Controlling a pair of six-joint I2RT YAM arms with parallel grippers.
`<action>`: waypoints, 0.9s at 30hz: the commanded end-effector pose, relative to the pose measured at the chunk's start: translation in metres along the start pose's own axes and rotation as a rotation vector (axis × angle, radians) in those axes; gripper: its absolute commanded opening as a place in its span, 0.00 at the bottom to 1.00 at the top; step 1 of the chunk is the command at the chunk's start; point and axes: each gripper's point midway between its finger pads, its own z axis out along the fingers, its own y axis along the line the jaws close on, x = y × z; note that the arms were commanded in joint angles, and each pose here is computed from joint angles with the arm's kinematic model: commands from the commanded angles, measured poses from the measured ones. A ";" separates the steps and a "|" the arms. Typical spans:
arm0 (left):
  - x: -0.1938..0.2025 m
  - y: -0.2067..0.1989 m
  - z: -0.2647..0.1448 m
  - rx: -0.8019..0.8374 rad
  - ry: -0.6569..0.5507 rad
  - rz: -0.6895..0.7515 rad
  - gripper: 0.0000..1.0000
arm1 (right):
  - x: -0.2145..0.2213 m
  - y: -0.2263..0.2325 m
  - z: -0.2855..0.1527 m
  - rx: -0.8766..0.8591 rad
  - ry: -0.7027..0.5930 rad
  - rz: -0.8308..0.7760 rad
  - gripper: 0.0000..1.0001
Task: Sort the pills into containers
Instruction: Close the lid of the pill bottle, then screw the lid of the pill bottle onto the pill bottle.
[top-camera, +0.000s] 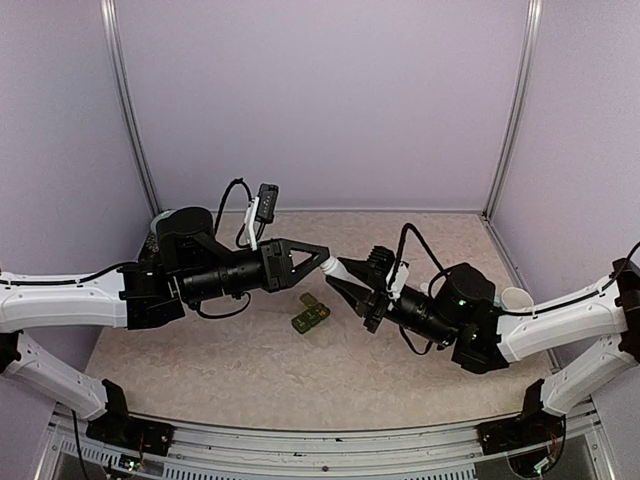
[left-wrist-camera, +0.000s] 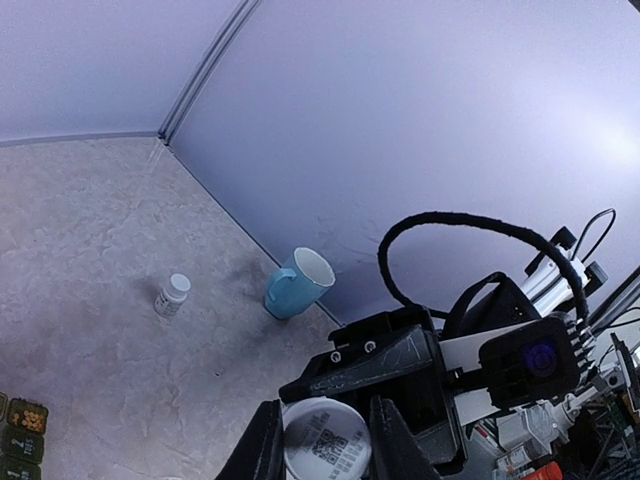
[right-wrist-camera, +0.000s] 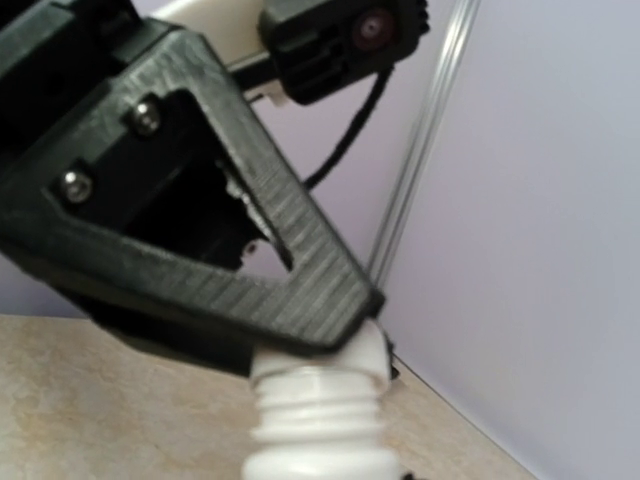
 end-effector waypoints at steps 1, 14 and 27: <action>0.006 -0.011 0.006 0.020 0.031 0.010 0.25 | 0.005 0.003 0.012 0.006 0.053 -0.030 0.00; 0.014 -0.003 0.012 -0.031 0.056 0.003 0.27 | 0.010 0.007 0.019 0.031 0.118 -0.130 0.00; 0.015 0.002 0.012 -0.053 0.046 -0.022 0.20 | 0.011 0.012 0.023 0.141 0.166 -0.285 0.00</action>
